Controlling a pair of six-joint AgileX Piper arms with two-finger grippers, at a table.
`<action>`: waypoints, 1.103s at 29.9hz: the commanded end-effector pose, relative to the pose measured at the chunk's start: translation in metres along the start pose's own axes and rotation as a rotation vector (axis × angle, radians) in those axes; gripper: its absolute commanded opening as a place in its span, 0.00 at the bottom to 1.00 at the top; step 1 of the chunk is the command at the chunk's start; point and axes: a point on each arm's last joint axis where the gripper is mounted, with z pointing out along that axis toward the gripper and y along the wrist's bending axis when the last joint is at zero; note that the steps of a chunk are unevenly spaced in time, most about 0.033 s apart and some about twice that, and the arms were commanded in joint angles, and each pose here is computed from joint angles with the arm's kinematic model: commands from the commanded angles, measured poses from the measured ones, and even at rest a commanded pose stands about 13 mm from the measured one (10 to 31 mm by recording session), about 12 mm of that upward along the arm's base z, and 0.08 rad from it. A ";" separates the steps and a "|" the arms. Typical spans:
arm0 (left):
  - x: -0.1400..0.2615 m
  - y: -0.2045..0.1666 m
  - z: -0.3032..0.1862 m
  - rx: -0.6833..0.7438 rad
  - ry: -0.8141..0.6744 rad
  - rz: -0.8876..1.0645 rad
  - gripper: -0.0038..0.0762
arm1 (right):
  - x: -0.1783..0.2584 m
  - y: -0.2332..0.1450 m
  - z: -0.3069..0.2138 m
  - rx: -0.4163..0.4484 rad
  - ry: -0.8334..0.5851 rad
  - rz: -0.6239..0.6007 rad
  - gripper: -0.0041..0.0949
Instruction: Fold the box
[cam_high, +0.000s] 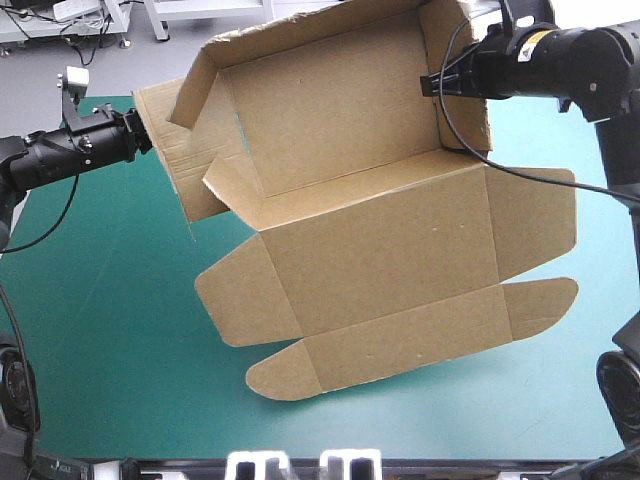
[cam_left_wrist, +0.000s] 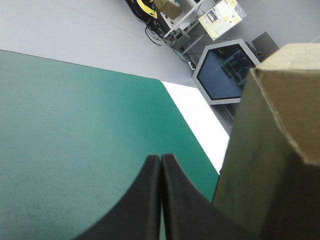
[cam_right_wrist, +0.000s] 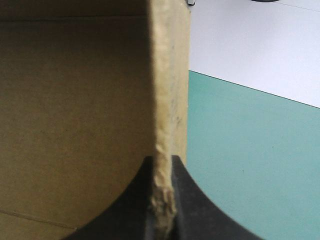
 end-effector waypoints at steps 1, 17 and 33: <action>-0.002 -0.044 -0.011 0.125 0.008 0.058 0.03 | -0.015 0.001 -0.019 -0.009 -0.159 0.032 0.02; 0.003 -0.067 -0.019 0.117 0.012 0.059 0.03 | -0.020 0.002 0.018 -0.069 -0.188 0.102 0.02; 0.011 -0.078 -0.002 0.153 0.061 0.109 0.04 | -0.019 0.001 0.035 -0.080 -0.174 0.114 0.02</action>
